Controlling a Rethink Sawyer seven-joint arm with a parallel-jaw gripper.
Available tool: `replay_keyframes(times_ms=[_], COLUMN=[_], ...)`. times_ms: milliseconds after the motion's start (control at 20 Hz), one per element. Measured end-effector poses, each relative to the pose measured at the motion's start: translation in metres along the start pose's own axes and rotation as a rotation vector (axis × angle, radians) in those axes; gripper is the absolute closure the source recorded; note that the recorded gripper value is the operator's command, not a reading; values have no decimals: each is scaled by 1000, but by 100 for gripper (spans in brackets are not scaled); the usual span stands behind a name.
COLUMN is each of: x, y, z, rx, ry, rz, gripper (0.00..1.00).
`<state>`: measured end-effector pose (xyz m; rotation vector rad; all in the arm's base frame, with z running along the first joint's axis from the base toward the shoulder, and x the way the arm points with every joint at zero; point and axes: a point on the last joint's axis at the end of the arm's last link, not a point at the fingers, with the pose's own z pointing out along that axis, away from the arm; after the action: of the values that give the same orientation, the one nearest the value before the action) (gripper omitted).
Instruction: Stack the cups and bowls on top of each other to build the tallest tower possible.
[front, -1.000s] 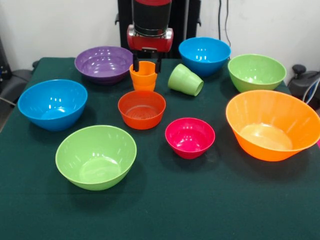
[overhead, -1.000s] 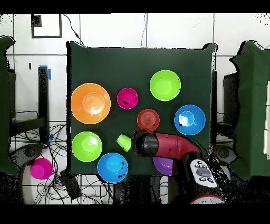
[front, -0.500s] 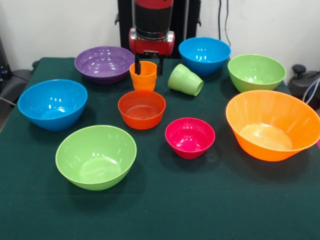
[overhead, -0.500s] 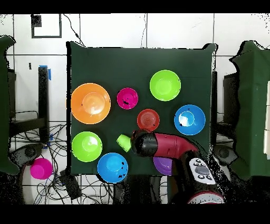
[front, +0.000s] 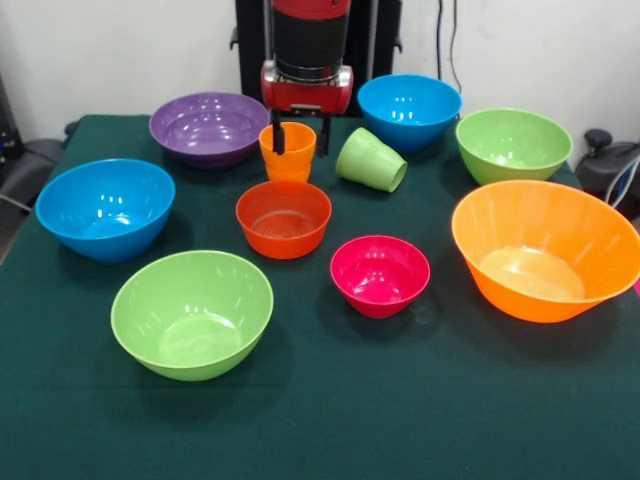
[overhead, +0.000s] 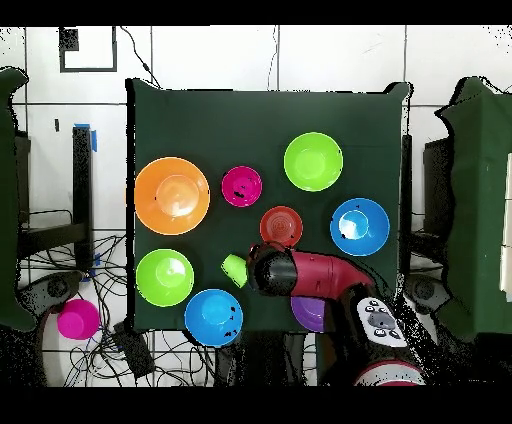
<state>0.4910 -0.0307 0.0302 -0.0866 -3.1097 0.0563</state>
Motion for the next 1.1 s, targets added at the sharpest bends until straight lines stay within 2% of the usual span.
replay_keyframes(times_ms=[850,1100], x=[28,36], y=[4,6], z=[-11,-8], rx=[24,20], ry=[32,52], rz=[-6,-6], gripper=[0,0])
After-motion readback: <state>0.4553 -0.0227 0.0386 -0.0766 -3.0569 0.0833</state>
